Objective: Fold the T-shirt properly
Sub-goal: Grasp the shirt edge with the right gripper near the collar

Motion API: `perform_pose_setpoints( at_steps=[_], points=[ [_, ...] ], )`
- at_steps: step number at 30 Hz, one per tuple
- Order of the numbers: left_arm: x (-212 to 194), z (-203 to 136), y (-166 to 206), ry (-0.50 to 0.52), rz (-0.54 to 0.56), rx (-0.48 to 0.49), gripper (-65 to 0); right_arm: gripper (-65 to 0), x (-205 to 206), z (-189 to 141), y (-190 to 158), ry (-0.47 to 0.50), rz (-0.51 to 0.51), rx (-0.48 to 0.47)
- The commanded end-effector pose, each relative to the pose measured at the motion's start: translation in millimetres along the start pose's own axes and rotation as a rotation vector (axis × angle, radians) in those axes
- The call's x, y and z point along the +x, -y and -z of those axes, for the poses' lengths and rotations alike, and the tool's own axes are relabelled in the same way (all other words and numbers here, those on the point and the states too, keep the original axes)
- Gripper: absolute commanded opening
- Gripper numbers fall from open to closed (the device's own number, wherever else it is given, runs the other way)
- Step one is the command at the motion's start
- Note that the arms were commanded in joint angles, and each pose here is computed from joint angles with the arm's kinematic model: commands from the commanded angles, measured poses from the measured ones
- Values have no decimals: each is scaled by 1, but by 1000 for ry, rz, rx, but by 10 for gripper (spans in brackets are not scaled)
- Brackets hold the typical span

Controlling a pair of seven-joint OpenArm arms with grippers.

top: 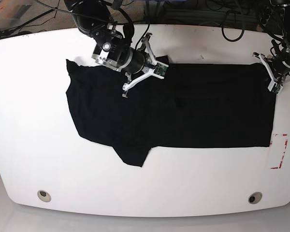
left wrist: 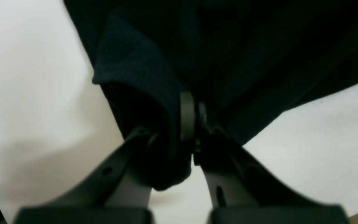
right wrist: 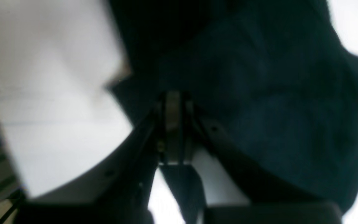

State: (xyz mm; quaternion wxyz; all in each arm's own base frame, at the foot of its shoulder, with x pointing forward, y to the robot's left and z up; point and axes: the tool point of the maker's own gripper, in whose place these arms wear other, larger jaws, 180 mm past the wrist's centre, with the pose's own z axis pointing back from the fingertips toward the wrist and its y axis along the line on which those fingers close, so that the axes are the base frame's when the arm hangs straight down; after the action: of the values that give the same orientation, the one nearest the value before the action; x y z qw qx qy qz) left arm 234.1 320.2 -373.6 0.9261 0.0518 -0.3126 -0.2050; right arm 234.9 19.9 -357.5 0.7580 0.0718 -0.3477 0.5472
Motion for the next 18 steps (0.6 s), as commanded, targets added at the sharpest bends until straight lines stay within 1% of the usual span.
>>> perform_pose_setpoints(
  at_steps=[1,2,4,6,7,10,11,13,15,18],
  points=[
    [11,-5,-9,33,16,21,-647,-650,9,-4,10,36,0,-27],
    [11,-5,-9,33,16,21,-647,-650,8,-4,10,33,-2,-26],
    [11,-5,-9,33,16,21,-647,-596,7,-3,5,30,-3,-16],
    [10,-5,-9,31,15,20,-647,-466,8,-1,-9,28,-12,17],
    [10,-5,-9,31,15,20,-647,-412,7,0,-16,26,-14,32],
    [10,-5,-9,31,15,20,-647,-284,8,3,-32,26,-25,73],
    [10,-5,-9,31,15,20,-647,-270,7,5,-36,21,-27,84],
    [10,-5,-9,32,15,21,-647,-266,3,11,-41,5,-27,105],
    [11,-5,-9,34,15,21,-647,-282,-5,17,-47,-20,-18,128],
    [11,-5,-9,34,15,21,-647,-320,-13,26,-43,-48,-19,139]
  ],
)
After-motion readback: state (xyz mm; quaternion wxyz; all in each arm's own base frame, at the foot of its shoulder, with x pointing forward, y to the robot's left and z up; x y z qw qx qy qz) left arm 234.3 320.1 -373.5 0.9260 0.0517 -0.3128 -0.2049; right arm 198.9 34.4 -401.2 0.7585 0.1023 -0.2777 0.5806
